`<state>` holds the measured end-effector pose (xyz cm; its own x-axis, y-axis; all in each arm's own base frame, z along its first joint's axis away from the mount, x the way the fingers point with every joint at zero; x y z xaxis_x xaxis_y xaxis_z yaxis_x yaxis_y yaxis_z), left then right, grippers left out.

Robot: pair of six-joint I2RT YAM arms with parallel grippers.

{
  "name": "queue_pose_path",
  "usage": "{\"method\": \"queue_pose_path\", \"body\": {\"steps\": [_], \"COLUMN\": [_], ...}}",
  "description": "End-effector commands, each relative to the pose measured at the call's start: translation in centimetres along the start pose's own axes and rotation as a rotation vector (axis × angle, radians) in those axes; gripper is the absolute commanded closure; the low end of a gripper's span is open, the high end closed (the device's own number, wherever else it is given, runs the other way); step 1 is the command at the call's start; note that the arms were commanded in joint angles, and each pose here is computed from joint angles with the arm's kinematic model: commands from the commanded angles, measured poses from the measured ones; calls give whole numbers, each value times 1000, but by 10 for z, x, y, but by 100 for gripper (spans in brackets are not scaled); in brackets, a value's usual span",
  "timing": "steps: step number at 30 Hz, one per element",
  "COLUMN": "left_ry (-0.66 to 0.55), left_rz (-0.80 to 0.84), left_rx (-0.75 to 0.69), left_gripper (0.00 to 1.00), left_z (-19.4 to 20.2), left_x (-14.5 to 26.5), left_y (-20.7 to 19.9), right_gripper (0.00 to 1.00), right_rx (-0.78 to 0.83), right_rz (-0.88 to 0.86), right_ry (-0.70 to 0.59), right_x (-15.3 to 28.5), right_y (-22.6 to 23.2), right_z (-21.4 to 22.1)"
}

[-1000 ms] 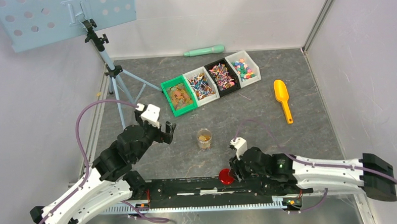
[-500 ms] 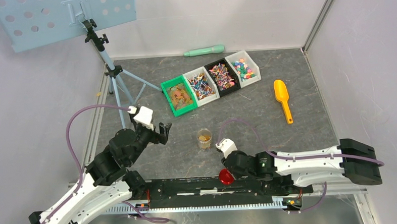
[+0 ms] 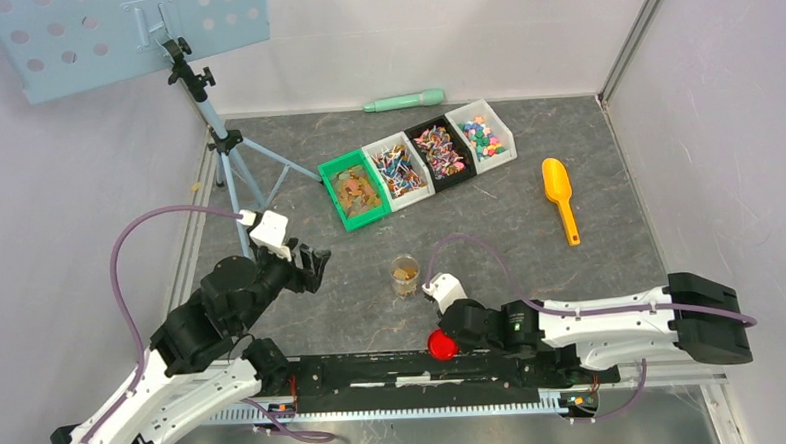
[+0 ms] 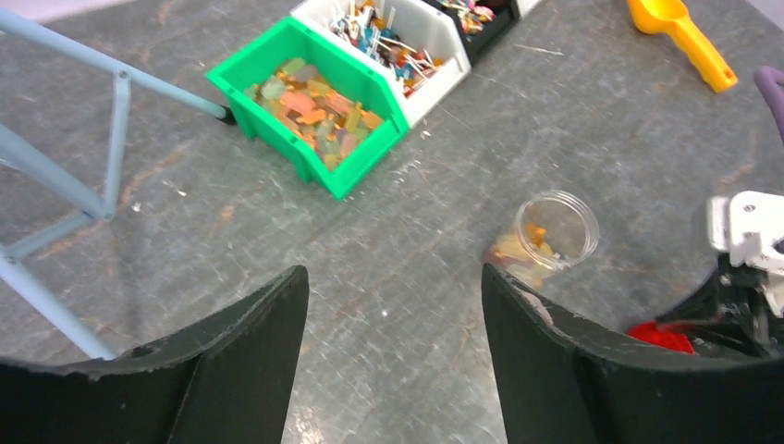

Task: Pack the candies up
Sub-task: Pick up the bottle lid at the center of the board.

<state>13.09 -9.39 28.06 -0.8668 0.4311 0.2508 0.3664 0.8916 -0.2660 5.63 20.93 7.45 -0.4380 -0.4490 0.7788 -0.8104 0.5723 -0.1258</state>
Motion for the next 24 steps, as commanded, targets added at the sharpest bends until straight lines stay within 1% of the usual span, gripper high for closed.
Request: {"method": "queue_pose_path", "body": {"steps": [1, 4, 7, 11, 13, 15, 19, 24], "left_ry": [47, 82, 106, 142, 162, 210, 318, 379], "left_rz": [59, 105, 196, 323, 321, 296, 331, 324], "left_rx": [143, 209, 260, 265, 250, 236, 206, 174], "left_gripper": [27, 30, 33, 39, 43, 48, 48, 51], "left_z": [-14, -25, -36, -49, -51, -49, -41, -29], "left_x": [12, 17, 22, 22, 15, 5, -14, -35], "left_y": [-17, -29, -46, -68, -73, -77, -92, -98], "right_gripper": [100, 100, 100, 100, 100, 100, 100, 100], "right_rx": [-63, -95, -125, -162, -161, -155, -148, -166], "right_rz": [-25, -57, -91, -102, -90, -45, 53, 138], "right_ry": [-136, -198, -277, -409, -454, -472, -486, -545], "right_x": [15, 31, 50, 74, 83, 87, 89, 92], "right_y": [2, 2, 1, -3, -5, -9, -16, -22], "right_z": [-28, -42, -60, -94, -110, -123, -146, -168]}}
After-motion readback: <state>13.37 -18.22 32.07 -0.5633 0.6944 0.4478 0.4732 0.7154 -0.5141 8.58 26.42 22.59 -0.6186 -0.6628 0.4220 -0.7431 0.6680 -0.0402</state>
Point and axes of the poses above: each gripper's point midway between its finger pads, its own x axis back along the fingers, its own y axis along the line the jaws close on, z = x × y, the point moved 6 cm from there along x, back along the fingers, and after that the axes turned 14 degrees about x, right-handed, at the moved point
